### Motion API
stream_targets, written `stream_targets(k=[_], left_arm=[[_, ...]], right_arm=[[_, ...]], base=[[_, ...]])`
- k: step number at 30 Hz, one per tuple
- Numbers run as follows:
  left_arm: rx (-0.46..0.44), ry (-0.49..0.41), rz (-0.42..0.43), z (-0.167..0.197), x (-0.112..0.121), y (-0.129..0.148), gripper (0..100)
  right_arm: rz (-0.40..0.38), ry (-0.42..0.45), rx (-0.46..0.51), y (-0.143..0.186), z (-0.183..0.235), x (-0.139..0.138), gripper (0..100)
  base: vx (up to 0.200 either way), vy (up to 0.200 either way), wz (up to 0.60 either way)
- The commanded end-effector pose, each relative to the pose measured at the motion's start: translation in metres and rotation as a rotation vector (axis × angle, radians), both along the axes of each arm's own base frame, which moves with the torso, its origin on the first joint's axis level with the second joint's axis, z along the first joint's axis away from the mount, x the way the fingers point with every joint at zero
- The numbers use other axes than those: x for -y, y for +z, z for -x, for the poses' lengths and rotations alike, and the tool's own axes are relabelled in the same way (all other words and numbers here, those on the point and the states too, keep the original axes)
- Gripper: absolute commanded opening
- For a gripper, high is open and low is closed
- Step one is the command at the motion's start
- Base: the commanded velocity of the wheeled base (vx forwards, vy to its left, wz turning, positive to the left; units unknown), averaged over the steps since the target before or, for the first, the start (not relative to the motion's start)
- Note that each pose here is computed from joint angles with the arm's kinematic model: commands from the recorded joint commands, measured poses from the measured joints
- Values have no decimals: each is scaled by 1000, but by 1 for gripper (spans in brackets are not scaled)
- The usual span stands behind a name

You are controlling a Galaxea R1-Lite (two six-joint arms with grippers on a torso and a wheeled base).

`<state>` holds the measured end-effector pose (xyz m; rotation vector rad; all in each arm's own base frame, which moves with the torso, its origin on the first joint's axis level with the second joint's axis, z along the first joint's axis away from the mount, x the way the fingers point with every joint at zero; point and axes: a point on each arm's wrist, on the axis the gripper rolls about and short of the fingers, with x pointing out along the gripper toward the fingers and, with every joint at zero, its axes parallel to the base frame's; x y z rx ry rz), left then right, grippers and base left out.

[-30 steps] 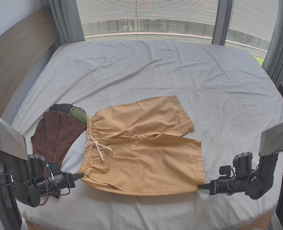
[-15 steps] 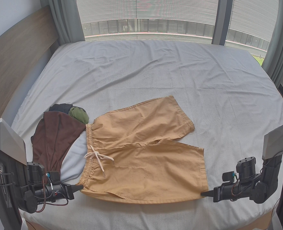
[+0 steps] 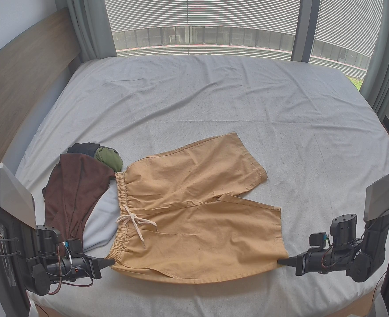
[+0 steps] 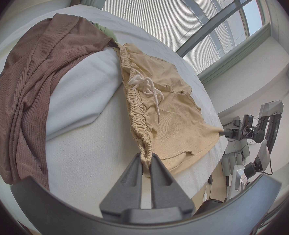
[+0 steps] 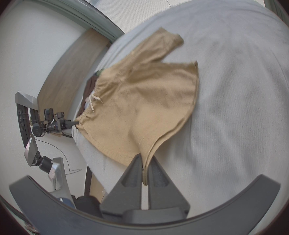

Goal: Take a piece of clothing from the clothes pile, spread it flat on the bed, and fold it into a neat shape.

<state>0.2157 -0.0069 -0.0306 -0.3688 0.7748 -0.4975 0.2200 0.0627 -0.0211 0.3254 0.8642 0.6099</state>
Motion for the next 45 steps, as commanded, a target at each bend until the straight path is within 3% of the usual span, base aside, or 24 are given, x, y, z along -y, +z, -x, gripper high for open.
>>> stream_targets(k=[1,8,14,24,45], left_arm=[[89,-3,19,-10,-1,14,0],[256,13,82,-38,7,46,0],[337,27,161,-55,19,72,0],[360,70,169,-64,21,76,0],[352,92,186,-66,18,76,0]], right_arm=[[-36,-5,114,8,-9,-2,0],[-98,-31,253,23,-35,-7,0],[-150,-61,356,43,-57,-8,0],[-167,-107,401,64,-89,-2,0],[-178,-107,432,107,-120,-7,0]], base=[[0,0,0],[0,0,0],[0,0,0],[0,0,0],[0,0,0]])
